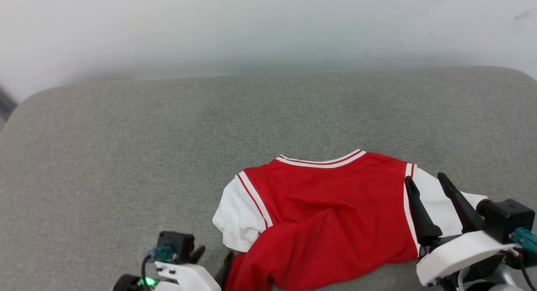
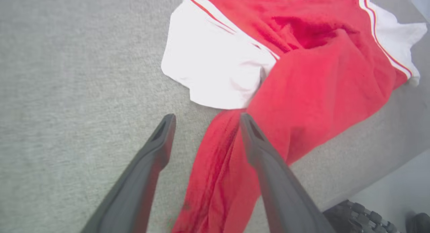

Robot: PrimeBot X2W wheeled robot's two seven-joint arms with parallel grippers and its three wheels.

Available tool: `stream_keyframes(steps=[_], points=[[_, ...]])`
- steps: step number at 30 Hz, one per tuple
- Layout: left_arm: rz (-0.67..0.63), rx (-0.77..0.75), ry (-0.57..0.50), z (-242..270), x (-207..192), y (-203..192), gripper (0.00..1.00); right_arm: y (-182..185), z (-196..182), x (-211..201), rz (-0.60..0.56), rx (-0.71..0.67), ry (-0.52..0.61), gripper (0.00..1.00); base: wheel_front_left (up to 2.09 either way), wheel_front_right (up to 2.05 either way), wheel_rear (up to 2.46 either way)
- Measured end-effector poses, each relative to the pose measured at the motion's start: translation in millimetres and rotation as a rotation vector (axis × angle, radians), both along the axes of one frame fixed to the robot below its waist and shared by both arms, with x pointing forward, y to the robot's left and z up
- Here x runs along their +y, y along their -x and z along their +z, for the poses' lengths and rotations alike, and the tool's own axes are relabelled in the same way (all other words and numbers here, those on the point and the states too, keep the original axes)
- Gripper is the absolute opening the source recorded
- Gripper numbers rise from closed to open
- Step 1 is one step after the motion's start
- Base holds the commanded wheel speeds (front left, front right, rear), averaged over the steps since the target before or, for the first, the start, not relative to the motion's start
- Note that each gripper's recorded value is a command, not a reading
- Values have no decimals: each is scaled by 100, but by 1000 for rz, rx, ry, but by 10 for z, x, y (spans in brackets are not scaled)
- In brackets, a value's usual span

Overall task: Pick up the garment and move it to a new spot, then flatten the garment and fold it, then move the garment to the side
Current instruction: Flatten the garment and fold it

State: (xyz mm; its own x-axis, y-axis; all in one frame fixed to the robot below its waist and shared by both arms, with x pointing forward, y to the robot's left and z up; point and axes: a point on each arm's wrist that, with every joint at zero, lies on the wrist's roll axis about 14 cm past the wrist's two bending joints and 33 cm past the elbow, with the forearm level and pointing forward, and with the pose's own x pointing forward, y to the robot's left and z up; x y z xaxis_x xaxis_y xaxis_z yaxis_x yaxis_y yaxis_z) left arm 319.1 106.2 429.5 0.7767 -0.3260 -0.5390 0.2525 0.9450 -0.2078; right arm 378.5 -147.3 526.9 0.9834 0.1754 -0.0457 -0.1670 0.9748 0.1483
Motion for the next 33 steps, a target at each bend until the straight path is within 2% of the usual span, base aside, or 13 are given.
stream_keyframes(steps=[4,8,17,23,27,28,29,33], points=[[57,-146,-4,316,117,-239,100,26,57,-22,-7,-16,-8,100,0,0,0],[49,-173,-40,398,188,-452,100,15,37,-40,-12,-10,-15,100,0,0,0],[-125,79,-135,-75,110,-705,100,-89,-149,-93,-30,40,-24,100,0,0,0],[-214,264,-173,-469,19,-610,100,-92,-310,-251,-80,78,-29,100,0,0,0],[-247,327,-184,-578,-5,-594,100,-109,-363,-290,-93,89,-28,100,0,0,0],[-253,336,-181,-587,-18,-589,47,-118,-355,-297,-94,85,-27,100,0,0,0],[-262,338,-186,-592,-24,-587,0,-126,-348,-300,-95,83,-28,100,0,0,0],[-248,288,-187,-537,6,-651,0,-133,-346,-304,-96,81,-30,100,0,0,0]])
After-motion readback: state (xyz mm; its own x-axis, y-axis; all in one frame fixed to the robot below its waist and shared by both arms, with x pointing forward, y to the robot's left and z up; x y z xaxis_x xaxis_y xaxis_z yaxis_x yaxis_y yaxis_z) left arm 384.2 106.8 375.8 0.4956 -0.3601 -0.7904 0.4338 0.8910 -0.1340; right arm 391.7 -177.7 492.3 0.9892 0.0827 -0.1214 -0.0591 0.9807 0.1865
